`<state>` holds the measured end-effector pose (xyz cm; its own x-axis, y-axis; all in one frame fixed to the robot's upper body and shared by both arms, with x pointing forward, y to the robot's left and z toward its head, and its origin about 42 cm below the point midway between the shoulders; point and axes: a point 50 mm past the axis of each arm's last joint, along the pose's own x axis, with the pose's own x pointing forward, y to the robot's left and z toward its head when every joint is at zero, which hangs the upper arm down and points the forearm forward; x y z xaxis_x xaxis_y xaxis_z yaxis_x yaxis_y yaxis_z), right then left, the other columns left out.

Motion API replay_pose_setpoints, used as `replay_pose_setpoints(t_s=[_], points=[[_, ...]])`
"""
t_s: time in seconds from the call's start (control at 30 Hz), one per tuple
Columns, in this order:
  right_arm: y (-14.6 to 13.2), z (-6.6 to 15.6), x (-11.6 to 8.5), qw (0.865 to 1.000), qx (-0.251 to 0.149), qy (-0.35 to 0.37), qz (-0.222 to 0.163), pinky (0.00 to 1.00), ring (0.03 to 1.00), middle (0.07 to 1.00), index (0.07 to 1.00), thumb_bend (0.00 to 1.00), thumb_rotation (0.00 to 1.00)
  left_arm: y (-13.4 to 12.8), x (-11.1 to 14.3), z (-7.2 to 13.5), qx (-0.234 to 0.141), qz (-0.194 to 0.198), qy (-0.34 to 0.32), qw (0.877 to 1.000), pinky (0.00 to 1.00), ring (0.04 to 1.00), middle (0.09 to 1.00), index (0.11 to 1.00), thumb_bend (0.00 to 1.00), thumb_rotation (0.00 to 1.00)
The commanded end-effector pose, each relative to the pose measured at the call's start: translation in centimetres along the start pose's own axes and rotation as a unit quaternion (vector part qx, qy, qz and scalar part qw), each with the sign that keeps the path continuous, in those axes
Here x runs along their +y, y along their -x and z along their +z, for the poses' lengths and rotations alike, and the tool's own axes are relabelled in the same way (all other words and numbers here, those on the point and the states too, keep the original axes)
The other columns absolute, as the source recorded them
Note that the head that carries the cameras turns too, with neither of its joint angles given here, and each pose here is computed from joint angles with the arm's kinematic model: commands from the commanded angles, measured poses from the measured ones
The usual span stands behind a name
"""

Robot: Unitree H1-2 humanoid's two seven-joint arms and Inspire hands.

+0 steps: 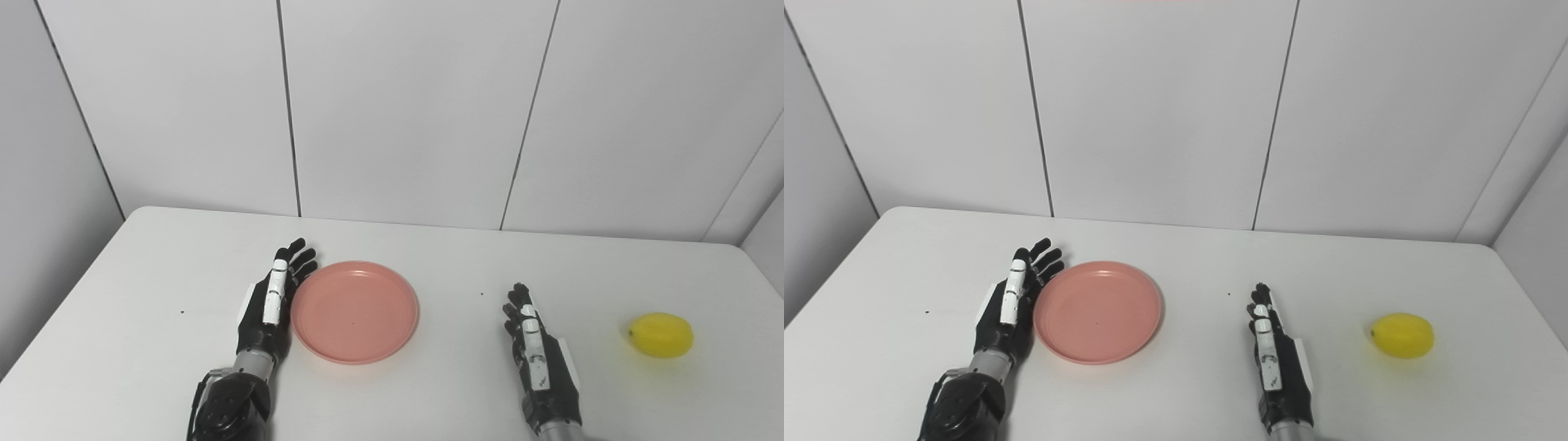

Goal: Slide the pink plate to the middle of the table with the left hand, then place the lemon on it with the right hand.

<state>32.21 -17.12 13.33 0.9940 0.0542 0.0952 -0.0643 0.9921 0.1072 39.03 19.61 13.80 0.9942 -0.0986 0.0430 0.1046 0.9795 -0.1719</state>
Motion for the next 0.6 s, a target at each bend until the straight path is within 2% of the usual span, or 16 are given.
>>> replay_pose_setpoints(t_s=[0.0, 0.33, 0.57], points=[[-1.1, 1.8, 0.8, 0.998, -0.055, -0.004, 0.013, 0.99, 0.965, 0.965, 0.964, 0.68, 1.00, -0.1, -0.8, 0.1, 0.008, -0.011, 0.003, 1.000, 0.93, 0.891, 0.879, 0.875, 0.60, 1.00], [-0.9, 1.9, 0.9, 0.998, -0.060, -0.004, 0.020, 0.98, 0.966, 0.971, 0.976, 0.66, 1.00, 0.1, -2.8, -0.2, 0.001, -0.015, 0.011, 1.000, 0.96, 0.904, 0.891, 0.892, 0.60, 1.00], [-0.9, 1.8, 1.1, 0.998, -0.060, -0.007, 0.024, 0.99, 0.977, 0.977, 0.976, 0.67, 1.00, 0.3, -3.8, -0.6, 0.002, -0.019, 0.004, 1.000, 0.93, 0.894, 0.890, 0.889, 0.59, 1.00]])
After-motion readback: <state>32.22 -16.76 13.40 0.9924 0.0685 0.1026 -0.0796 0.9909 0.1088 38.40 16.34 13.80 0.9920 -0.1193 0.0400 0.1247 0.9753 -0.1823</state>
